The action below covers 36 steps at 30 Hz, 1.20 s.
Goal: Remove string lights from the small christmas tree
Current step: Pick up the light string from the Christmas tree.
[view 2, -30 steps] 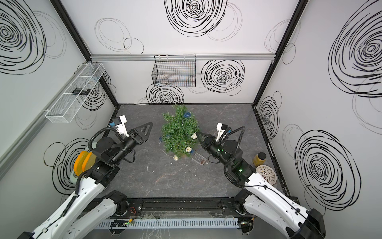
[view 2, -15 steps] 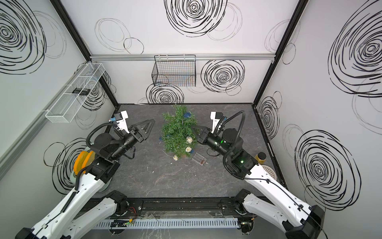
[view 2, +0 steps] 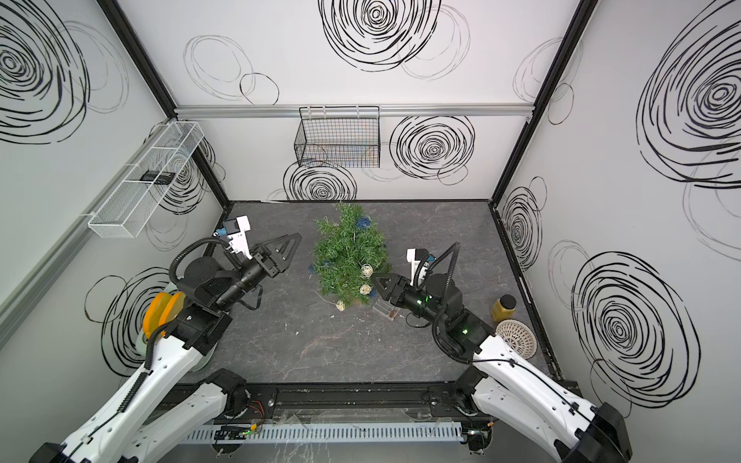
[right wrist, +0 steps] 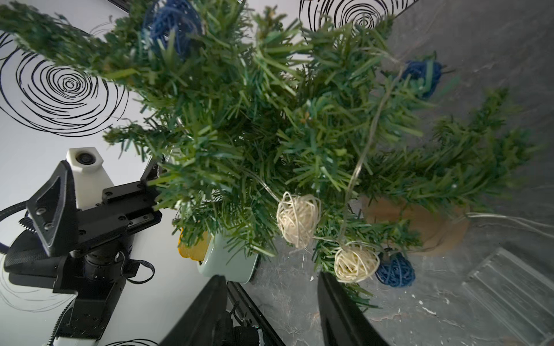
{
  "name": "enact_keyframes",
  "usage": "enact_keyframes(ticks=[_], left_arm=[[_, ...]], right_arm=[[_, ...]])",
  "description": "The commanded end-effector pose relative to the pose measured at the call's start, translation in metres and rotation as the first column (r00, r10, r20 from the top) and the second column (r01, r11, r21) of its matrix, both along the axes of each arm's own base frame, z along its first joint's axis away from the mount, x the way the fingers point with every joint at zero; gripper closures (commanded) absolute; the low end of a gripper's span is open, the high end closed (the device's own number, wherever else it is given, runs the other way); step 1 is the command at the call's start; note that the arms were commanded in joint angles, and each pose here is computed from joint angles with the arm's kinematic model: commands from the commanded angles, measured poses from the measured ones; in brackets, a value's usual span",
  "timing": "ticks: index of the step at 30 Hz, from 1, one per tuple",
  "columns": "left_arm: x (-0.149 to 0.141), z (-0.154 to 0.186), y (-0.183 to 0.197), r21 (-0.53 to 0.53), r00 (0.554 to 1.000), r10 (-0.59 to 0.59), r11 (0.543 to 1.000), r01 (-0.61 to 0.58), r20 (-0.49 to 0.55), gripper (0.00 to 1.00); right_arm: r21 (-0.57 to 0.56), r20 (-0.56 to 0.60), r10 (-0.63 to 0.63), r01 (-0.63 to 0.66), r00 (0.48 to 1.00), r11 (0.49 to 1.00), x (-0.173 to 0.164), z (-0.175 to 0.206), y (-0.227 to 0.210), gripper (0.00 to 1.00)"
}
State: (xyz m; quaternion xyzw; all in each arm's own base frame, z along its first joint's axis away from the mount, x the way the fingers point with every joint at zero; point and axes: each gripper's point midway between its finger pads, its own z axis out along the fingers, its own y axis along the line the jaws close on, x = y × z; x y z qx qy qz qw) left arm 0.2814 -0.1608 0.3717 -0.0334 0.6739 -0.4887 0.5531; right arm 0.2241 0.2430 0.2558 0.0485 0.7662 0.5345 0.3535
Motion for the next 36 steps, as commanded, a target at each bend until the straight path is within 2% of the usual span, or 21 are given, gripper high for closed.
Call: enact_keyframes(ticks=[1, 13, 21, 29, 33, 36], left_arm=[[-0.005, 0.010, 0.002, -0.008, 0.999, -0.008, 1.000, 0.008, 0.050, 0.04], [-0.006, 0.008, 0.001, -0.013, 0.999, -0.023, 1.000, 0.024, 0.045, 0.04], [-0.004, 0.007, -0.001, -0.021, 0.999, -0.032, 0.999, 0.032, 0.039, 0.04], [-0.004, 0.003, -0.002, -0.024, 0.999, -0.038, 0.999, 0.039, 0.031, 0.04], [-0.003, 0.002, -0.002, -0.024, 0.999, -0.039, 0.999, 0.040, 0.027, 0.04], [-0.003, 0.002, -0.001, -0.026, 0.999, -0.037, 0.999, 0.038, 0.026, 0.04]], right_arm=[[0.076, 0.022, 0.007, -0.008, 1.000, 0.997, 0.003, 0.012, 0.006, 0.46], [0.049, 0.025, -0.016, 0.015, 1.000, 0.999, 0.027, 0.010, 0.013, 0.48], [0.061, 0.036, 0.006, -0.008, 0.999, 0.998, 0.029, 0.017, 0.021, 0.53], [0.052, 0.013, 0.026, -0.027, 1.000, 0.998, 0.029, 0.009, 0.026, 0.55], [0.045, 0.011, 0.031, -0.032, 0.999, 0.998, 0.028, 0.009, 0.027, 0.60], [0.037, 0.009, 0.030, -0.031, 0.999, 0.999, 0.028, 0.008, 0.027, 0.73]])
